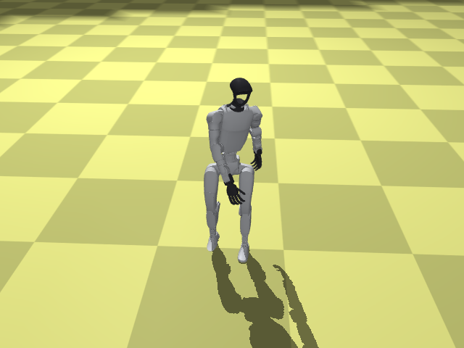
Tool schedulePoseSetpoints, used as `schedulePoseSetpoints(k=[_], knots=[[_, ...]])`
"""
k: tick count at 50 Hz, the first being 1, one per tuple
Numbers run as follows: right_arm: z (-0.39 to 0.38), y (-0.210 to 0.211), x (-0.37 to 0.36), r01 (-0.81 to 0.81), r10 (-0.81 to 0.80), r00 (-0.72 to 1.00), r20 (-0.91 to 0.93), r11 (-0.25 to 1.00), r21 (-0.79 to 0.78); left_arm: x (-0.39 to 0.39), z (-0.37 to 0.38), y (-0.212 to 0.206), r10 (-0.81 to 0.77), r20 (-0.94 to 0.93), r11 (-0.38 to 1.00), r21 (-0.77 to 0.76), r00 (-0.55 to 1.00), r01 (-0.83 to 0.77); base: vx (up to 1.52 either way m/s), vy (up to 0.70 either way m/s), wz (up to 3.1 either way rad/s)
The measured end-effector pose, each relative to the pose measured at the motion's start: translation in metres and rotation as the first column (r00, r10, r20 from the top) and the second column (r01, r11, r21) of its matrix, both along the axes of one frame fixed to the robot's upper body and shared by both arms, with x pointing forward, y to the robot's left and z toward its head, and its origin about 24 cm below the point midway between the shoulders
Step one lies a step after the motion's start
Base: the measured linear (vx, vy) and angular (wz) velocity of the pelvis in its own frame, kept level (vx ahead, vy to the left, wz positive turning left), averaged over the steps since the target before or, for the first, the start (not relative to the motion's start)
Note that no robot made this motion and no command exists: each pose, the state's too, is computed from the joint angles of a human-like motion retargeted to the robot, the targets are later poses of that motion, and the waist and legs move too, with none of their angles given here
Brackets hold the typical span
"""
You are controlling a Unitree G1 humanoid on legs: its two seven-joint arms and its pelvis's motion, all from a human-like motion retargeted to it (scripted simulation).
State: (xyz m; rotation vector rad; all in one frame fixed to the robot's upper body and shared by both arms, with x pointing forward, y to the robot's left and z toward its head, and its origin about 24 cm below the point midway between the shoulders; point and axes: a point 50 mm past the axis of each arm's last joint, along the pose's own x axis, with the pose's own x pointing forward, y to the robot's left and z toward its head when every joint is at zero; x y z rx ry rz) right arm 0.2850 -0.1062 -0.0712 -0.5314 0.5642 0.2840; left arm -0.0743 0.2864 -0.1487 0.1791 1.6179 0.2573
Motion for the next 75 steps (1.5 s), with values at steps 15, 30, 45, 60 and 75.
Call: schedulePoseSetpoints(k=[15,30,45,60,75], knots=[[0.003,0.006,0.002,-0.018,0.018,0.999,0.026,1.0,-0.01,0.041,0.005,0.026,0.056,0.157,0.993,0.094,0.986,-0.071,0.28,0.03,0.42],[0.001,0.004,0.003,-0.038,0.037,0.999,-0.018,0.996,-0.086,0.028,0.002,0.016,0.095,0.109,0.993,0.065,0.99,-0.102,0.3,-0.02,0.03],[-0.004,0.003,-0.001,0.007,-0.008,0.999,-0.034,0.999,-0.037,0.064,0.002,0.022,0.074,0.216,0.992,0.08,0.974,-0.094,0.32,0.01,0.18],[-0.033,-0.042,-0.033,0.098,-0.129,0.974,-0.187,0.982,-0.163,0.085,0.012,0.046,-0.006,0.207,0.987,0.158,0.978,-0.027,0.32,-0.06,-0.2],[-0.056,-0.1,-0.081,0.321,-0.338,0.894,-0.294,0.941,-0.106,0.099,0.014,0.046,-0.117,0.223,0.987,0.131,0.968,0.09,0.31,0.02,0.07]])
